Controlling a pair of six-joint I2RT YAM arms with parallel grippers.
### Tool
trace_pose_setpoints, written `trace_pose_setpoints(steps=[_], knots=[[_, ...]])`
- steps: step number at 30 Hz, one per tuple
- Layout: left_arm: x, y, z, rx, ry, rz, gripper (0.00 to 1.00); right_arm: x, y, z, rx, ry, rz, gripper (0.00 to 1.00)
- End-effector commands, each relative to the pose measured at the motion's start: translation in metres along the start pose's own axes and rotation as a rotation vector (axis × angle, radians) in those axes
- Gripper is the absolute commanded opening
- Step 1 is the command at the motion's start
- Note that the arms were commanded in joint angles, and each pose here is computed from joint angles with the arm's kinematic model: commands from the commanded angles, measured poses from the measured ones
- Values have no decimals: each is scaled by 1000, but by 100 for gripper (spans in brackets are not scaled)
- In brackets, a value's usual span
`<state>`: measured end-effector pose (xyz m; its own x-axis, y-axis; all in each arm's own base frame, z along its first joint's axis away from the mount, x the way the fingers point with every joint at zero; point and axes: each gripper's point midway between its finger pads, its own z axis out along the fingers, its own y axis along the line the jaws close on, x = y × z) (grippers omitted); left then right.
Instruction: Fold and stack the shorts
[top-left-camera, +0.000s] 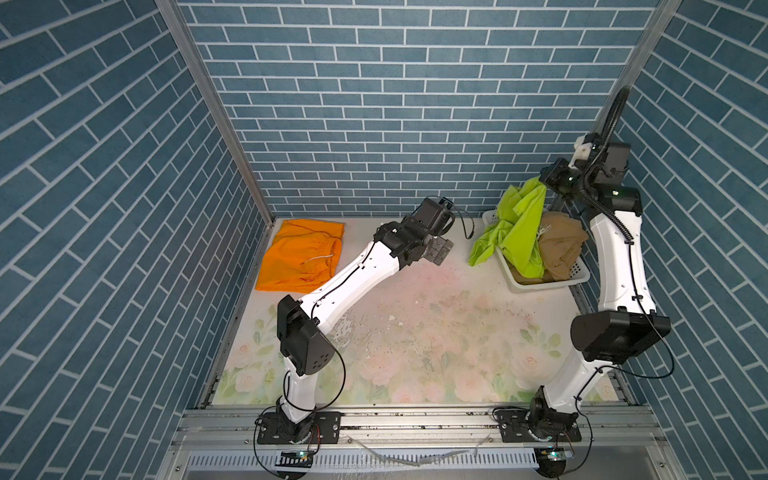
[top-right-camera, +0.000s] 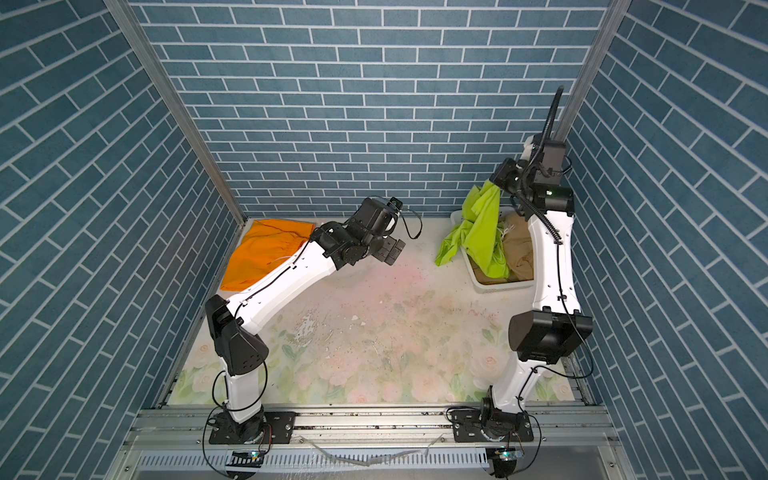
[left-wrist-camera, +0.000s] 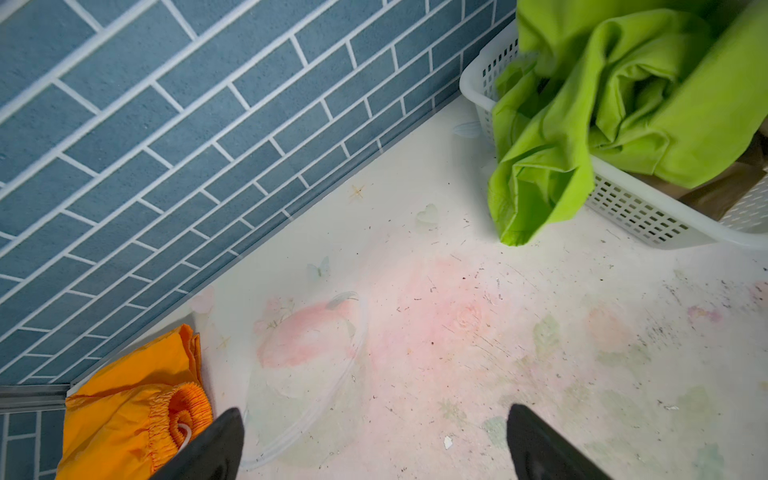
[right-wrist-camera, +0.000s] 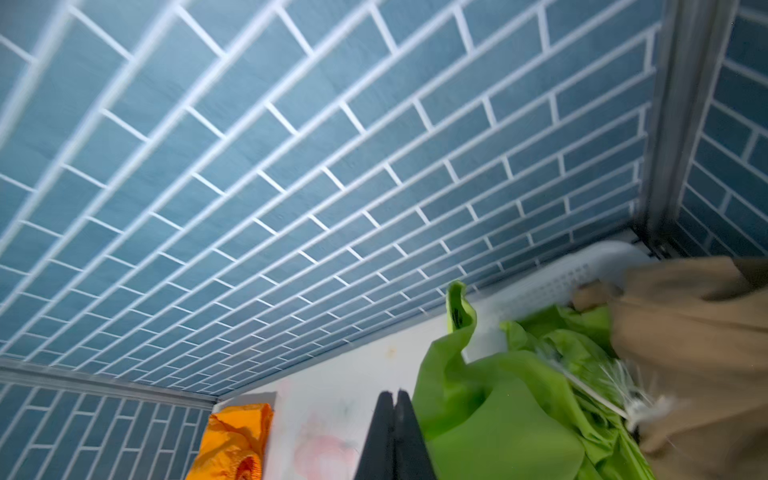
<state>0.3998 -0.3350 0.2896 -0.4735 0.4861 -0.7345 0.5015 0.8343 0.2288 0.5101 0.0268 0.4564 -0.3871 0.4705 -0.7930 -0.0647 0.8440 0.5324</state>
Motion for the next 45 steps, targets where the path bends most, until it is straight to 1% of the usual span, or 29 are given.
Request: trace_pose_setpoints(steps=[1, 3, 5, 7, 9, 13, 15, 17, 19, 20, 21, 24, 26, 28, 30, 32, 34, 35, 36, 38, 41, 43, 45], knots=[[11, 0, 0, -2, 20, -10, 99, -35, 63, -23, -242, -62, -37, 0], [15, 7, -1, 0, 22, -45, 100, -53, 102, -40, -380, -112, -43, 0], [17, 15, -2, 27, 20, -111, 100, -59, 137, -53, -501, -140, -58, 0], [20, 27, -2, 39, 13, -178, 100, -56, 169, -64, -606, -145, -62, 0], [22, 43, -6, 24, 5, -223, 100, -41, 207, -73, -733, -117, -81, 0], [33, 75, -15, -19, -1, -291, 100, 19, 284, -98, -993, 23, -164, 0], [46, 101, -22, -53, 1, -367, 100, 56, 315, -112, -1101, 110, -199, 0], [62, 124, -29, -73, 5, -454, 100, 89, 332, -116, -1144, 192, -204, 0], [81, 149, -34, -85, 5, -553, 100, 127, 337, -104, -1129, 282, -177, 0], [90, 159, -37, -87, 2, -593, 100, 156, 334, -93, -1113, 351, -164, 0], [98, 166, -40, -95, 4, -619, 100, 187, 327, -82, -1083, 420, -162, 4], [117, 179, -48, -118, 13, -656, 100, 265, 283, -41, -885, 586, -133, 37], [125, 179, -51, -118, 20, -663, 100, 290, 251, -29, -765, 642, -124, 53], [132, 176, -51, -110, 32, -663, 100, 296, 222, -29, -667, 650, -163, 67], [137, 169, -45, -76, 45, -666, 100, 284, 188, -31, -563, 602, -168, 80], [142, 159, -36, -36, 61, -673, 100, 265, 140, -27, -415, 545, -131, 90], [146, 151, -27, -13, 77, -680, 100, 250, 75, -24, -203, 505, -91, 92], [148, 146, -23, -1, 83, -682, 99, 245, 34, -24, -65, 486, -68, 94], [147, 142, -19, 13, 82, -683, 99, 242, 2, -26, 27, 476, -43, 95], [145, 131, -13, 37, 82, -677, 100, 238, -47, -29, 139, 464, 8, 96], [136, 107, -1, 92, 87, -649, 100, 240, -102, -30, 268, 466, 58, 96], [127, 88, 7, 140, 83, -632, 100, 243, -127, -26, 309, 466, 103, 97], [116, 65, 16, 196, 81, -617, 100, 245, -148, -16, 311, 458, 161, 97]])
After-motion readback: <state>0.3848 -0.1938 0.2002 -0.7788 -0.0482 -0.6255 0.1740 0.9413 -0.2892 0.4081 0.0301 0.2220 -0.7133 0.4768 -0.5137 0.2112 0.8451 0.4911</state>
